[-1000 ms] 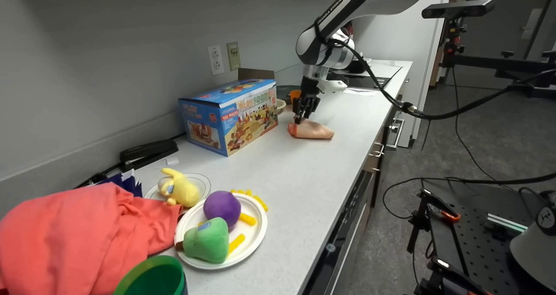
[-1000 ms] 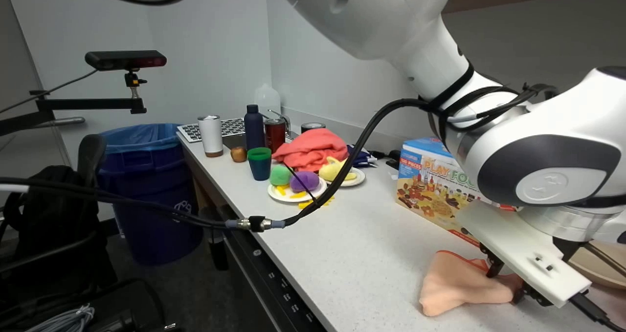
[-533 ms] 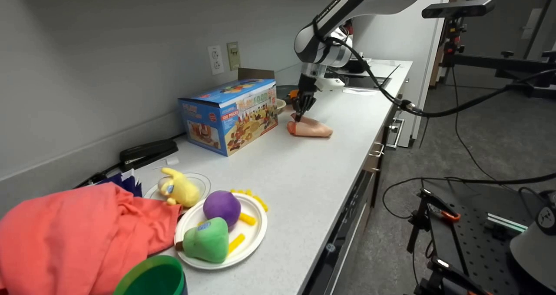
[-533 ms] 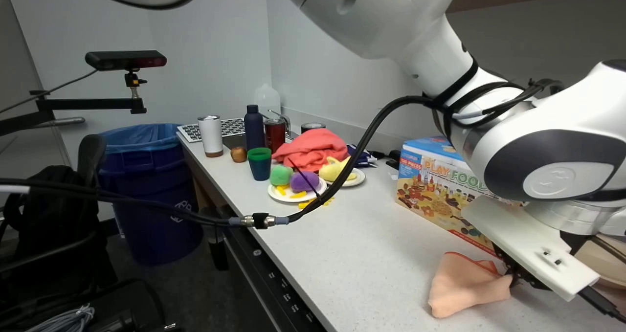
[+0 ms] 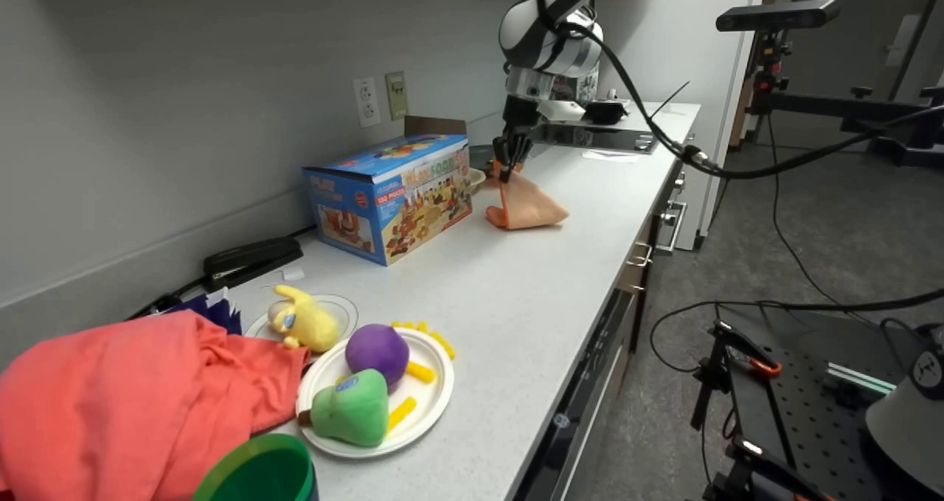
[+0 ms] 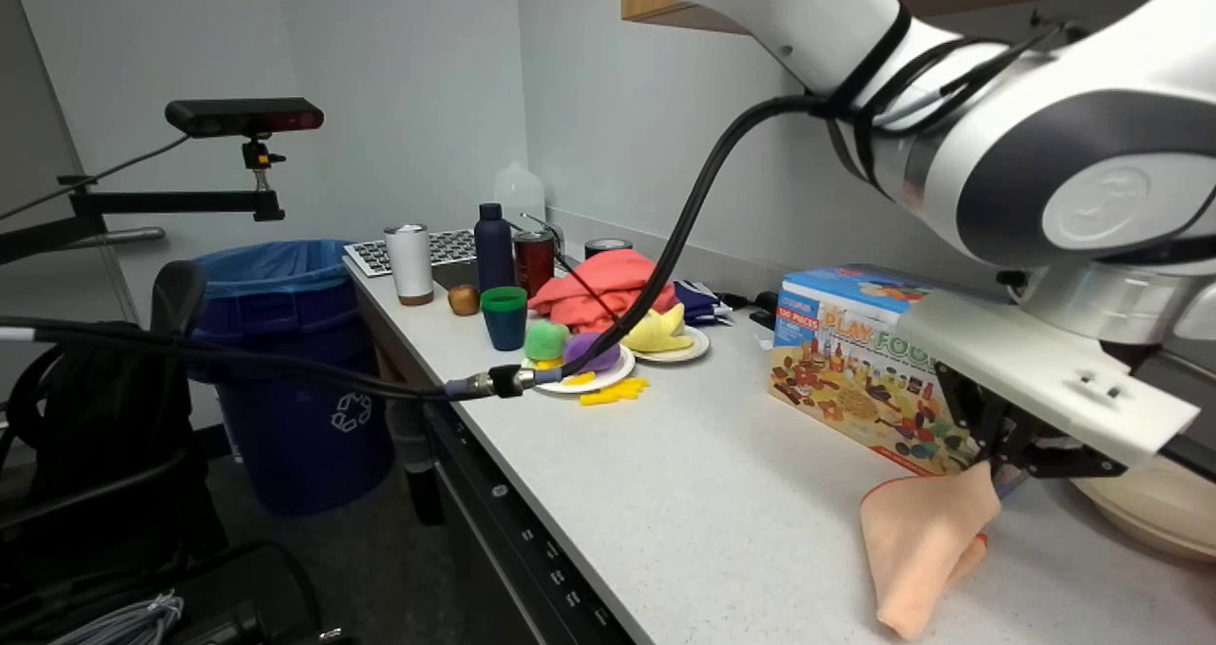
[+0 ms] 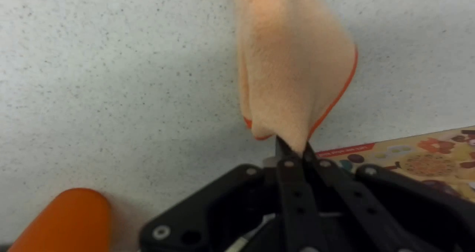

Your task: Unfold the orange cloth

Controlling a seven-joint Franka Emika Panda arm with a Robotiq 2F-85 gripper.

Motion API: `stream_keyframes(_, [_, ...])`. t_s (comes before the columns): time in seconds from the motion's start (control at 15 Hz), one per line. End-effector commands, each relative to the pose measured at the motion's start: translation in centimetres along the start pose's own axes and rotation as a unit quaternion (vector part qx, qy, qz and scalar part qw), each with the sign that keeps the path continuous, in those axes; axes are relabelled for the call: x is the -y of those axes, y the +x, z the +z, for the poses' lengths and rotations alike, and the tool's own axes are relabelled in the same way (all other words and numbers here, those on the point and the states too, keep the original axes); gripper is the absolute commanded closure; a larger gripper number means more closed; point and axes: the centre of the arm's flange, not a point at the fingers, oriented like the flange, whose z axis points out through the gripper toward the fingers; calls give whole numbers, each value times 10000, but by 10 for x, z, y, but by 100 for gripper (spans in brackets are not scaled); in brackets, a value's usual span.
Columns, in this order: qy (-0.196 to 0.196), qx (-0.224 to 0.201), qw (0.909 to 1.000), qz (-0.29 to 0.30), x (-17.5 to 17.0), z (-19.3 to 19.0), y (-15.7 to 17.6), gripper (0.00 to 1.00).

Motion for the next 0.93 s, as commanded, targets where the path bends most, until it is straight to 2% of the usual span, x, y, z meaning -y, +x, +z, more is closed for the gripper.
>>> stream_keyframes(0.0, [314,400,9981,-350,26,-40,-14,99])
stream_keyframes(0.4, [963,1302,9833,-830,65,-53,-45,99])
stream_keyframes(0.53, [962,1402,9796,-1067,74,-51,-52,98])
stream_keyframes(0.6, [952,1465,9781,-1131,78,-50,-54,71])
stream_keyframes(0.67, [962,1514,9763,-1212,80,-49,-57,70])
stream_keyframes(0.87, [983,1568,9731,-1371,86,-47,-62,49])
